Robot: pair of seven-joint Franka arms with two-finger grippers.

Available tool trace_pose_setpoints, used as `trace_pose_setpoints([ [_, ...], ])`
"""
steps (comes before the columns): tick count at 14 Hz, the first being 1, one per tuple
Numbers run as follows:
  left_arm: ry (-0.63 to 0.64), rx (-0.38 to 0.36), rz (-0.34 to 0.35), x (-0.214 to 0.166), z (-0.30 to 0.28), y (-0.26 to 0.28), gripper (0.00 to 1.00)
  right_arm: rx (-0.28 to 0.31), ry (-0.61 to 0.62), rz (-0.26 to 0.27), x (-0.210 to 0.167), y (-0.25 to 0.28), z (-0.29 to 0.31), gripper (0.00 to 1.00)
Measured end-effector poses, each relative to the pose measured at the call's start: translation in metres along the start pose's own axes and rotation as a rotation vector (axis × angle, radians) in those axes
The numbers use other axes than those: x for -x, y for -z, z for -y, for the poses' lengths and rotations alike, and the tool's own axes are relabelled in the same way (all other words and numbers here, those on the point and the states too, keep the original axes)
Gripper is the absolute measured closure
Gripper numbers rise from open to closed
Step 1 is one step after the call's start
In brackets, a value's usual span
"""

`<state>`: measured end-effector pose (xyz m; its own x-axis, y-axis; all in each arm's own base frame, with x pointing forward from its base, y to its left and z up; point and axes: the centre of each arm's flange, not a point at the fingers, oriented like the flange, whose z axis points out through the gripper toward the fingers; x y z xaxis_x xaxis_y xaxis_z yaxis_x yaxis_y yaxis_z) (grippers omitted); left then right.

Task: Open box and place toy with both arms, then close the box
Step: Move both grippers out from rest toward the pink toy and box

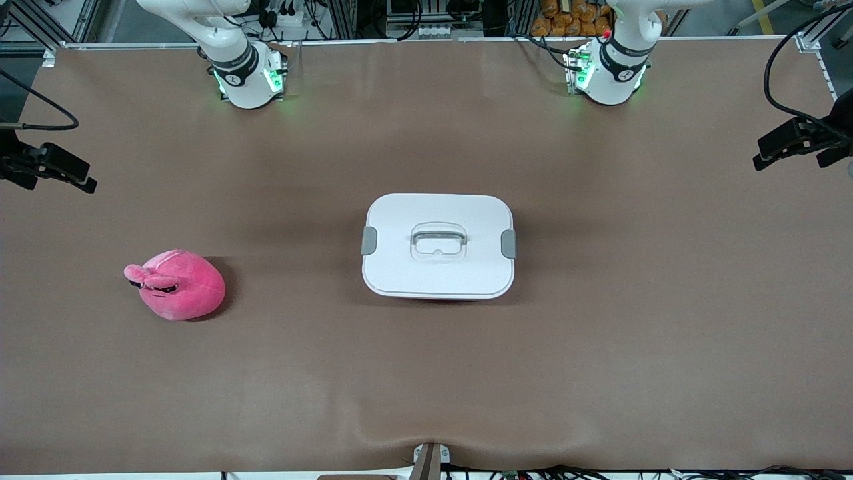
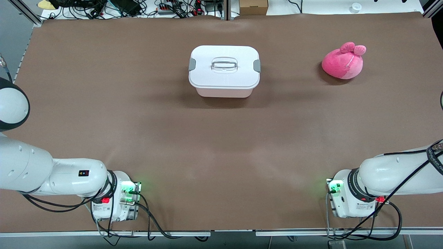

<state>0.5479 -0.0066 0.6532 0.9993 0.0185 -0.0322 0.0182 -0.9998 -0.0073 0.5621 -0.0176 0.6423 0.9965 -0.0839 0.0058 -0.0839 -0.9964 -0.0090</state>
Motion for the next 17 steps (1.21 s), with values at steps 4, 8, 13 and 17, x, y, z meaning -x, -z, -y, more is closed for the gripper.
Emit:
trace_pose_setpoints([
  [4, -0.002, 0.0, 0.0, 0.0, -0.001, 0.0, 0.0, 0.0, 0.0, 0.0, 0.0, 0.0, 0.0, 0.0],
  [8, -0.007, 0.0, 0.002, 0.0, -0.004, -0.001, 0.0, 0.0, 0.0, 0.0, 0.0, 0.0, 0.0, 0.0],
  [13, -0.015, -0.001, 0.028, -0.008, -0.007, -0.015, 0.0, 0.0, 0.0, 0.0, 0.0, 0.0, 0.0, 0.0],
  [17, -0.023, -0.001, 0.055, -0.016, -0.011, -0.029, 0.0, 0.0, 0.0, 0.0, 0.0, 0.0, 0.0, 0.0],
])
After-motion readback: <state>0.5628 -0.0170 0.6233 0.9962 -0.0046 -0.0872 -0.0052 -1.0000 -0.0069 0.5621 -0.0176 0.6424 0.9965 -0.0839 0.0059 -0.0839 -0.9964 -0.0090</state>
